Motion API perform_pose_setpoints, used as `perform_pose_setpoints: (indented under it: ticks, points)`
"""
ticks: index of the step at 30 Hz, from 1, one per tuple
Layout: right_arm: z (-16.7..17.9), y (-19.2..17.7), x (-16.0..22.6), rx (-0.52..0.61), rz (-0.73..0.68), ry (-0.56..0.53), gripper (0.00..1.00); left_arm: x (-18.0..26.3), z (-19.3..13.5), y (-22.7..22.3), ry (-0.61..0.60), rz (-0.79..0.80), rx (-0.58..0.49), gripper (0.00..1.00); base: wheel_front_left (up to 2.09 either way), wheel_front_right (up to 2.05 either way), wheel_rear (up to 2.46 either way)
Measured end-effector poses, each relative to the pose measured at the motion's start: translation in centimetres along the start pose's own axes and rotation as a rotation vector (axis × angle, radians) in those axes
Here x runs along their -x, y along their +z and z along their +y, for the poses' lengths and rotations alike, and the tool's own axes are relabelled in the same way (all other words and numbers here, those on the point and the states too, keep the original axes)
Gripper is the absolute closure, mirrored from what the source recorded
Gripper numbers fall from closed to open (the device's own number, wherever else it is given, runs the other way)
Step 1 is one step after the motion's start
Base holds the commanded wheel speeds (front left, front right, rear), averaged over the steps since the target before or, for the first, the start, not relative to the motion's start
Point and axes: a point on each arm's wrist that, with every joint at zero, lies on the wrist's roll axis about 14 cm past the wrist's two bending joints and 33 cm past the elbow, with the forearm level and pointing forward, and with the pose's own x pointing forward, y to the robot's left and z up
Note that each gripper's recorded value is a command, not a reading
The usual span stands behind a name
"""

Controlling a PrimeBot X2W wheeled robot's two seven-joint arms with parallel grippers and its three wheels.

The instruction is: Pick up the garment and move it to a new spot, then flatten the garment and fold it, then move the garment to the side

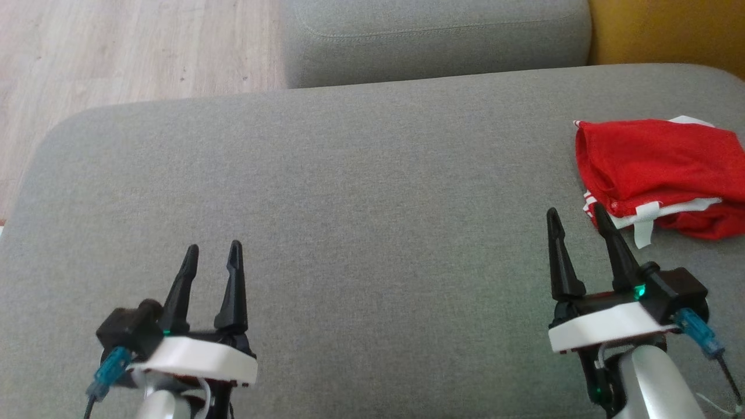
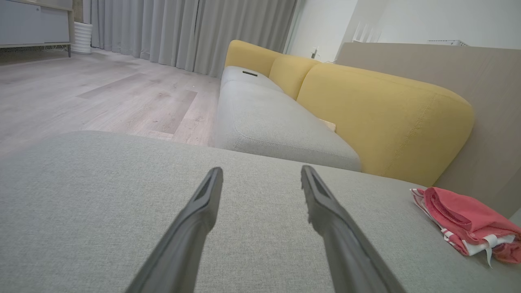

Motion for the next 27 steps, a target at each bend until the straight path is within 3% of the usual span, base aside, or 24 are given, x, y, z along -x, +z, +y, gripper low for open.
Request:
perform_pose_setpoints:
  ticks: [9,10,16,27]
  points:
    - [-0.1,0.0,0.0,-0.004,0.0,-0.005,0.0,-0.1,-0.1,0.0,-0.007,0.0,0.01,0.0,0.0,0.0,0.0]
    - [-0.1,-0.1,0.1,-0.007,0.004,-0.006,1.0,-0.1,-0.1,-0.1,-0.003,0.002,0.014,1.0,0.0,0.0,0.0]
    - [-0.6,-4.4,2.5,-0.035,0.14,-0.035,1.0,2.1,1.0,-4.2,0.043,0.135,0.031,1.0,0.0,0.0,0.0]
    - [-1.1,-4.5,2.5,-0.161,0.14,-0.078,1.0,2.4,1.5,-4.6,0.082,0.161,0.141,1.0,0.0,0.0,0.0]
